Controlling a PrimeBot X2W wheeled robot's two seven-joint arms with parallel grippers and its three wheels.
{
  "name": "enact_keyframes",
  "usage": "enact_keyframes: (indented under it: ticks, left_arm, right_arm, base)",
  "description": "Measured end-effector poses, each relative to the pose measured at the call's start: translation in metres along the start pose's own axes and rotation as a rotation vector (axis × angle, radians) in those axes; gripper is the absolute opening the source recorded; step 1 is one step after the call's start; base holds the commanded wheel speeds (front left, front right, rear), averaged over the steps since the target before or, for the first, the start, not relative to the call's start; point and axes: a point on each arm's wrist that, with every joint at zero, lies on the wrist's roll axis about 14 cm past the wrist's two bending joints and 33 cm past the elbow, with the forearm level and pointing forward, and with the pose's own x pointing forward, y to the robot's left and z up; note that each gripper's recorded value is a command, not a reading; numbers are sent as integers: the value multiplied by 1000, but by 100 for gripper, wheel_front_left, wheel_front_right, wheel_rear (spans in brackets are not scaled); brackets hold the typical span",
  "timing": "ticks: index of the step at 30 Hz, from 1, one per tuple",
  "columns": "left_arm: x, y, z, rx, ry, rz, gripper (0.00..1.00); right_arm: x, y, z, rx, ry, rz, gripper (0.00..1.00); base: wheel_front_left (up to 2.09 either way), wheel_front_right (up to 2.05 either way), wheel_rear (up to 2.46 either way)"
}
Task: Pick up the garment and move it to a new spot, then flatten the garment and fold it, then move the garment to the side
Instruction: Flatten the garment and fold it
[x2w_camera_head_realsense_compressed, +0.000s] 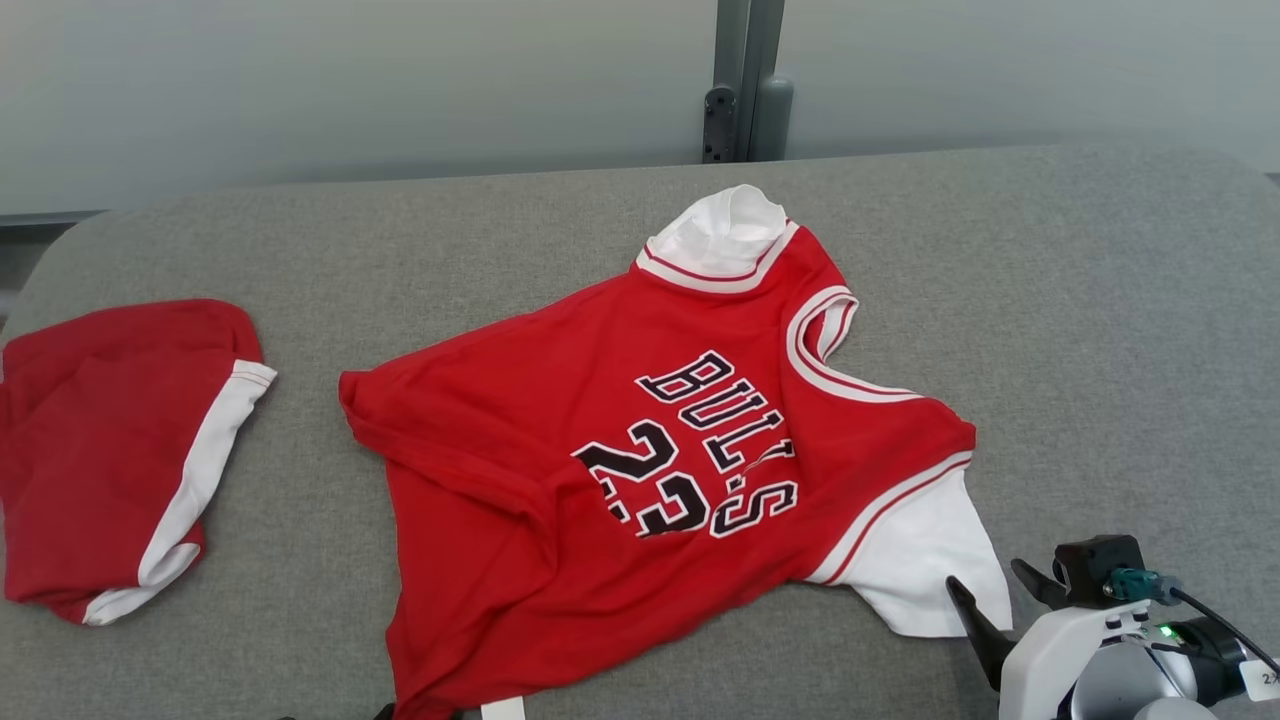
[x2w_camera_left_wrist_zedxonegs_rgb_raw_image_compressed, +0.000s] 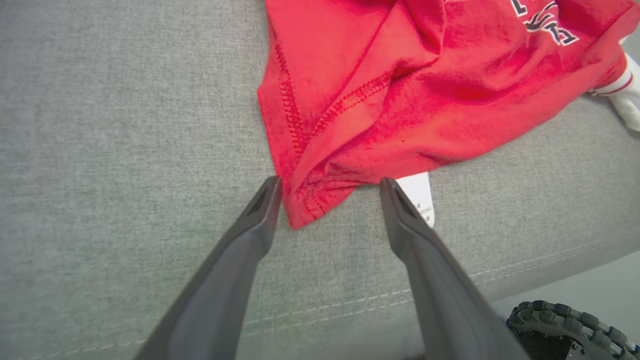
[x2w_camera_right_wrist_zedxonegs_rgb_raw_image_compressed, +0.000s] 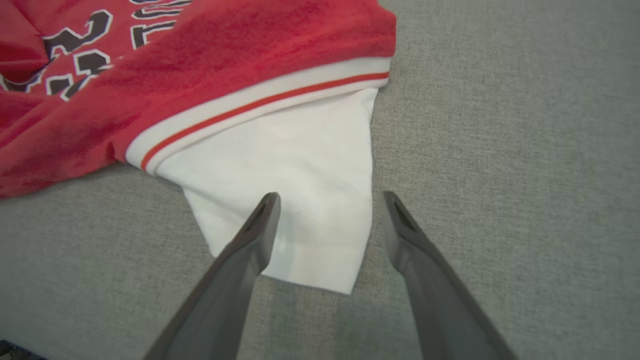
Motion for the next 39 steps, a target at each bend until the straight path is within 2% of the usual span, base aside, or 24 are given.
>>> enact_keyframes:
  ticks: [5, 19, 22, 23, 26, 27, 28, 29, 31, 32, 36, 39]
  left_arm:
    - [9, -3, -1, 10, 20, -20, 100]
    - [16, -3, -5, 1, 29, -26, 100]
    - [17, -3, 0, 8, 17, -31, 93]
    - [17, -4, 1, 10, 11, -33, 84]
    - [17, -6, 2, 18, 12, -43, 45]
    - [17, -7, 3, 20, 12, -48, 38]
    - [17, -8, 3, 23, 15, -53, 16]
    - [18, -9, 3, 24, 16, -56, 0]
    - [17, -10, 1, 25, 24, -63, 0]
    - [17, -10, 1, 28, 26, -65, 0]
    - [17, -11, 2, 28, 23, -70, 0]
    - [16, -12, 11, -10, -5, -74, 0]
  right_arm:
    - [9, -6, -11, 8, 51, -18, 100]
    - [26, 8, -31, 36, 118, 18, 100]
    - [29, 10, -32, 39, 125, 21, 100]
    - [29, 10, -33, 42, 128, 21, 100]
    - [31, 10, -34, 47, 137, 21, 100]
    - [31, 10, -35, 51, 139, 21, 100]
    - [31, 11, -37, 54, 147, 21, 100]
    - [32, 11, -38, 60, 149, 21, 100]
    - [32, 12, -39, 69, 159, 24, 46]
    - [32, 13, -38, 81, 155, 25, 0]
    - [32, 21, -34, 154, 142, 40, 0]
    - [29, 21, -22, 211, 102, 43, 0]
  base:
    - [0, 0, 0]
    - [0, 0, 0]
    - [0, 0, 0]
    - [0, 0, 0]
    - [0, 0, 0]
    - [0, 0, 0]
    - [0, 0, 0]
    - [0, 0, 0]
    - [0, 0, 0]
    - [0, 0, 0]
    - [0, 0, 0]
    - [0, 0, 0]
